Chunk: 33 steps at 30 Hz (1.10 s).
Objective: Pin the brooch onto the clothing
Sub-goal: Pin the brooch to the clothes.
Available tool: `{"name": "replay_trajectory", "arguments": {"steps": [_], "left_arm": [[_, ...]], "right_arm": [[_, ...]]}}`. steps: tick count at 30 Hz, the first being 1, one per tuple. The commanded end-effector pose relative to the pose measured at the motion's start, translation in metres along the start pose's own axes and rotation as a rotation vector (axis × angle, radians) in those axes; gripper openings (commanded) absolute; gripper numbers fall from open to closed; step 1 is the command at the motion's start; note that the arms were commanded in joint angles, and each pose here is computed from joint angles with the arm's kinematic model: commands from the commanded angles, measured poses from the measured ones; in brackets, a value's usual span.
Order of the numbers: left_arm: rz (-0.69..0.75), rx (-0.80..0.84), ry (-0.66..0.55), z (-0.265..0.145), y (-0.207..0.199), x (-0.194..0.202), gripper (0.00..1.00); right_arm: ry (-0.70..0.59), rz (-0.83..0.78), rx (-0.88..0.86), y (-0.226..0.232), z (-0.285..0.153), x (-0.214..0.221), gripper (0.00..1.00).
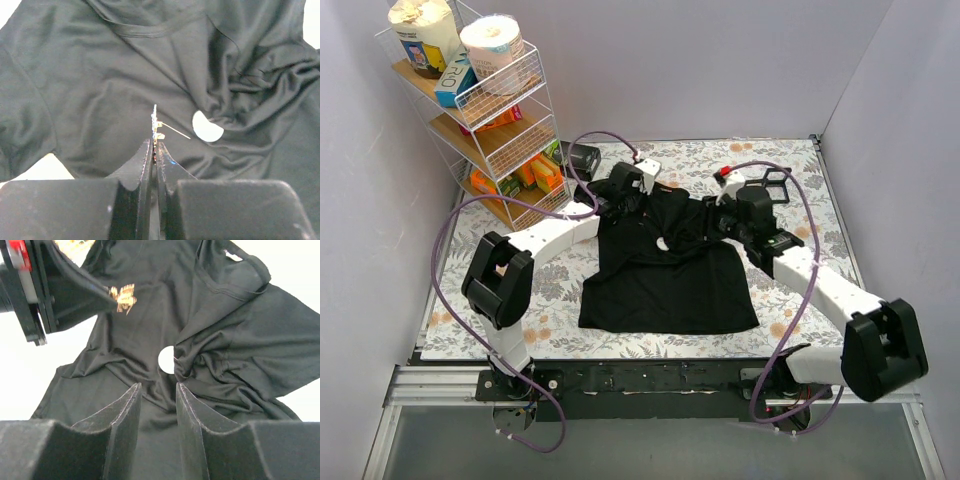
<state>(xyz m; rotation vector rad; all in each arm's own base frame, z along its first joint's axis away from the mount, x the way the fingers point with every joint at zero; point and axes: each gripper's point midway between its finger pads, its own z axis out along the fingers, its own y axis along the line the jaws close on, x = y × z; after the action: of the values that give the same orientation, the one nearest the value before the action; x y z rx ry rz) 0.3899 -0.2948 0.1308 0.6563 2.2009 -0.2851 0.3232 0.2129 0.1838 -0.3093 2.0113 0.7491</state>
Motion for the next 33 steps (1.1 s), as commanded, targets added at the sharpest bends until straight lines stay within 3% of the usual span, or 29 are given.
{"name": "replay_trajectory", "arguments": {"steps": [1, 15, 33], "left_arm": [[-0.078, 0.071, -0.029, 0.008, 0.005, -0.019, 0.0], [-0.218, 0.077, 0.027, 0.042, 0.008, 0.003, 0.0], [-0.266, 0.071, 0.045, 0.05, 0.006, 0.012, 0.0]], "right_arm": [[0.029, -0.11, 0.045, 0.01, 0.026, -0.007, 0.41], [0.223, -0.132, 0.105, -0.006, 0.117, 0.039, 0.37], [0.292, -0.071, 0.171, -0.024, 0.141, 0.064, 0.34]]}}
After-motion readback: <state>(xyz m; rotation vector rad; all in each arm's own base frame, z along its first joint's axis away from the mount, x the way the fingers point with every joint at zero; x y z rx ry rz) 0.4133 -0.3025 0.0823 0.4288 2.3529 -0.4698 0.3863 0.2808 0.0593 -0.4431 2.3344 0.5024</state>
